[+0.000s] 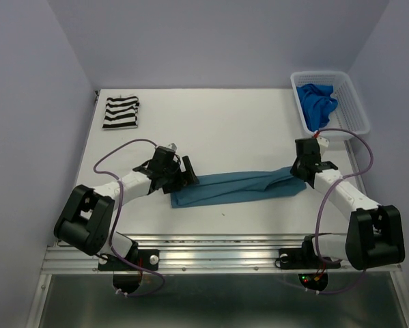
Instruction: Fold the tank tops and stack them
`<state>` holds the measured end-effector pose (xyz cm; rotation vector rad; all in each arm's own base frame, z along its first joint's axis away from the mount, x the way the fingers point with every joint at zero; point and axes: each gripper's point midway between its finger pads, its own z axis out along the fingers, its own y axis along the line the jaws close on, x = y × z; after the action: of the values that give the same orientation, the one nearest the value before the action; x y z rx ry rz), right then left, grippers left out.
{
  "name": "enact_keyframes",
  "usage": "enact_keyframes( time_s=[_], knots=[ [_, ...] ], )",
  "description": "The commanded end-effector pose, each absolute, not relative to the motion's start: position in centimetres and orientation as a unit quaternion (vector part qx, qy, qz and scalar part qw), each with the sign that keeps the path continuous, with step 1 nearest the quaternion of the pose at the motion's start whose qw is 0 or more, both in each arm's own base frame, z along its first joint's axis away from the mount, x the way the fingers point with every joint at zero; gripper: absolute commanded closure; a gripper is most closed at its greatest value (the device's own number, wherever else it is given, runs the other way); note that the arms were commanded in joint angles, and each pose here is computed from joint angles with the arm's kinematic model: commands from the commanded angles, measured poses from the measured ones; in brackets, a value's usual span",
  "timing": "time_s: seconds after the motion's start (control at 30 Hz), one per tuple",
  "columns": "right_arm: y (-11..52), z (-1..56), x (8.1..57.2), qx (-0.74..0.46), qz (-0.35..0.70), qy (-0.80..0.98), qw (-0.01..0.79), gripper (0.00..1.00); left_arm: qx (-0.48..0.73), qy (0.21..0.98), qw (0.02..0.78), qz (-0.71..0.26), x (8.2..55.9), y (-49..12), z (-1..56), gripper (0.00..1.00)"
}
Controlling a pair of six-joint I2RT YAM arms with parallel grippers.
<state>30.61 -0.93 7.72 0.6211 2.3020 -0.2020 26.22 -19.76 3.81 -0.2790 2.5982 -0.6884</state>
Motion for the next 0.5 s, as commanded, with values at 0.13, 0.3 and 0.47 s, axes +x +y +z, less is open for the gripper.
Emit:
enact_keyframes(
  time_s=[0.13, 0.3, 0.47],
  knots=[
    [-3.1, 6.2, 31.8, 0.261, -0.133, 0.88, 0.374, 0.57, -0.097, 0.96, 0.191, -0.181, 24.9, -17.3, 2.7, 0.01],
    [-1.9, 8.4, 32.4, 0.247, -0.096, 0.884, 0.385, 0.38, -0.093, 0.953, 0.218, -0.188, 26.1, -17.6, 4.8, 0.01],
    [2.5, 12.2, 32.6, 0.194, 0.038, 0.883, 0.426, 0.13, -0.093, 0.942, 0.26, -0.192, 27.6, -17.6, 7.9, 0.01]
  ],
)
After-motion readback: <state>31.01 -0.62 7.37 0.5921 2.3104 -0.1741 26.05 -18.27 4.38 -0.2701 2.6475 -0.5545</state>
